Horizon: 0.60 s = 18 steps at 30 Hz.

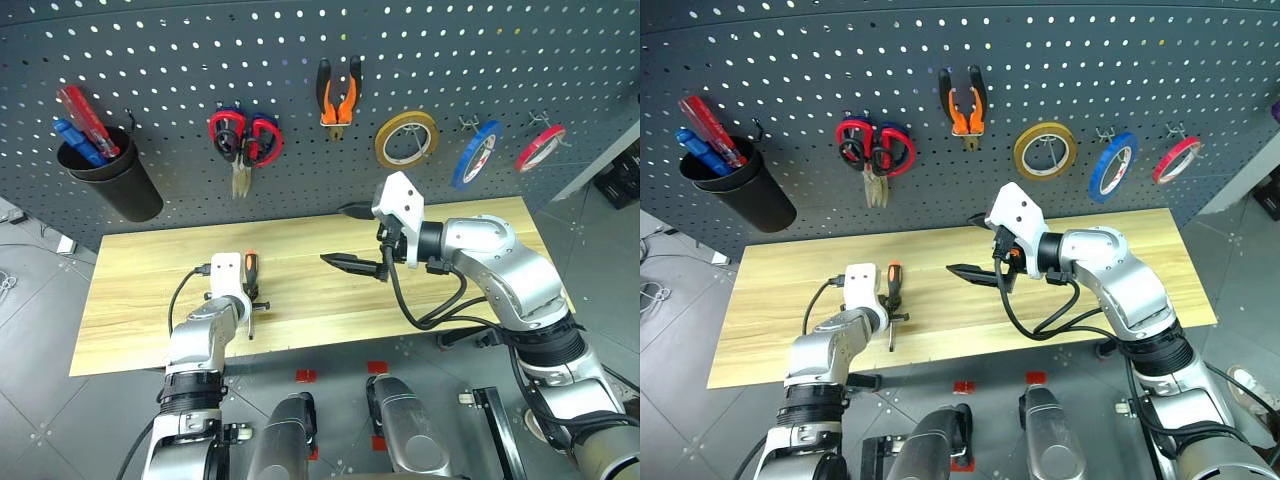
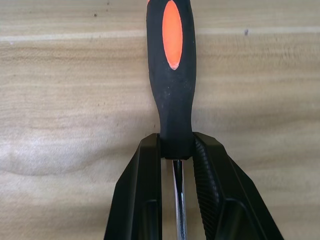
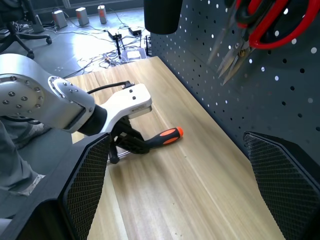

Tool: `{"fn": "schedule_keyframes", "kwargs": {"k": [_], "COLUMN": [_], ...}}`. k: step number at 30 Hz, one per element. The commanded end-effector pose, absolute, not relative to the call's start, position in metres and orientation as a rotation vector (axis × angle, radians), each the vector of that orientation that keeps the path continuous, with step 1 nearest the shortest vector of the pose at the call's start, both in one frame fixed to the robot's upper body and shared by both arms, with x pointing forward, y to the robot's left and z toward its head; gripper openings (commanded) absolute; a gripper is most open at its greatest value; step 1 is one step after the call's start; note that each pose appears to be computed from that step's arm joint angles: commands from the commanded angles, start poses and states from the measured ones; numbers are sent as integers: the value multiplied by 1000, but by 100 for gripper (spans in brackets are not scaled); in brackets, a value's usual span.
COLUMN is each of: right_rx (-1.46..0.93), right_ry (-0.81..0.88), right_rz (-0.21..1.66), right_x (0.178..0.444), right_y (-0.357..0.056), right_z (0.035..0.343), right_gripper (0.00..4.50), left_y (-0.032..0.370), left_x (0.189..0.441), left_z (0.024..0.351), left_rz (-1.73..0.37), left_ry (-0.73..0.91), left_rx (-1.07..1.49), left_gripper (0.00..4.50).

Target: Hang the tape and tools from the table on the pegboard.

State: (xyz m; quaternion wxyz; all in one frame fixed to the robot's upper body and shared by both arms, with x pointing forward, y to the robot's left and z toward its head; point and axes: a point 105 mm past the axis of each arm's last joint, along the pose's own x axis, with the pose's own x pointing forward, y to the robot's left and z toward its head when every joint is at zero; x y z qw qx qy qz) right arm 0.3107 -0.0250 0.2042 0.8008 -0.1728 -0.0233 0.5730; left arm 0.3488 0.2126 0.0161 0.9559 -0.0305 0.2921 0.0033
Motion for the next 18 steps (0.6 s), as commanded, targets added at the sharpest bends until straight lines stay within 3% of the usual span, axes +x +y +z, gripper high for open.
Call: {"fn": "schedule_keyframes", "kwargs": {"k": [1,7,13,18], "right_rx": [-393,-375,-280,-239], "right_ry": [-129,-205,-304,-350], "right_rz": [1251,1298,1306,1311], "right_x": [307,298,294,294], "right_y": [-21,-18,-13,-9], "right_z": [219,231,252,263], "right_gripper": [450,450,450,450], "left_y": [213,222,219,223], "left_x": [346,328,286,260], "left_z": [30,71,154,209], "left_rz": [-31,-21,121,296], "left_ry": [540,351,-97,-328], "left_rx": [-16,112,327,410], "left_gripper": [56,56,56,56]}}
